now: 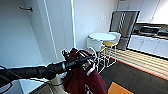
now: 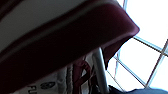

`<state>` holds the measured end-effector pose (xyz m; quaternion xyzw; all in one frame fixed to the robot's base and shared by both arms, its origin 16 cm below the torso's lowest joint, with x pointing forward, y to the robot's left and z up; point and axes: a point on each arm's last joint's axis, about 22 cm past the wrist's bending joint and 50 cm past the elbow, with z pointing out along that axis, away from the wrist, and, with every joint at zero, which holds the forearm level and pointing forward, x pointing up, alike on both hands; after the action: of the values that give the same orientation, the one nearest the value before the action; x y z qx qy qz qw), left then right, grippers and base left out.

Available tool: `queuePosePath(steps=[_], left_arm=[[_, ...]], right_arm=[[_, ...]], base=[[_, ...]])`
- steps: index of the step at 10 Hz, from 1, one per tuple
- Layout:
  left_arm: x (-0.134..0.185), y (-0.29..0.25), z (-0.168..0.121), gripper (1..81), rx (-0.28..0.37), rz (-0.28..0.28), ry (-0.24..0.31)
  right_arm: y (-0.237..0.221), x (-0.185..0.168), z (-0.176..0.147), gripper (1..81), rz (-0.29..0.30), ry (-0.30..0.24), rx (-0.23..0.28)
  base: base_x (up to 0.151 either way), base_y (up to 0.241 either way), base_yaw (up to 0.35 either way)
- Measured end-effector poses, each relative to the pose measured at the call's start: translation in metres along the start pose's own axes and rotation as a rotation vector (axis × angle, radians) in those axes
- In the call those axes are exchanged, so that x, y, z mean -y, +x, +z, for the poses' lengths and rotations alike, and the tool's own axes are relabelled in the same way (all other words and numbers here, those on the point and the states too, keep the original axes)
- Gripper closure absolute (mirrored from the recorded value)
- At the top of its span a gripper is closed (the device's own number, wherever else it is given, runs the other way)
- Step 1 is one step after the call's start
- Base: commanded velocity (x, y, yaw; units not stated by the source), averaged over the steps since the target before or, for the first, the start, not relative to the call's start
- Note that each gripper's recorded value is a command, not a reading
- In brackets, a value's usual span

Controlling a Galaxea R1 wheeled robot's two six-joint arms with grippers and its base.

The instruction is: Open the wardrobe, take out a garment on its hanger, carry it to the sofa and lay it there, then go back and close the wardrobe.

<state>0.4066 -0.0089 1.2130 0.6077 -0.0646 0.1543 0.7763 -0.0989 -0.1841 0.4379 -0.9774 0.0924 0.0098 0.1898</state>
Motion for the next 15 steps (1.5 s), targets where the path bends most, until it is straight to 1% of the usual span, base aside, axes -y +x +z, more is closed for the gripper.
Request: queuePosePath(steps=[11,15], left_arm=[[-0.001,-0.004,0.004,81.1,0.011,0.002,-0.008],[-0.002,-0.007,0.011,81.1,0.025,0.009,-0.017]], right_arm=[[0.004,0.0,0.0,1.0,-0.002,0.0,-0.004],[0.006,0.002,0.001,1.0,-0.003,0.002,-0.006]], base=[[0.0,0.0,-0.239],[0.0,0.0,-0.24]])
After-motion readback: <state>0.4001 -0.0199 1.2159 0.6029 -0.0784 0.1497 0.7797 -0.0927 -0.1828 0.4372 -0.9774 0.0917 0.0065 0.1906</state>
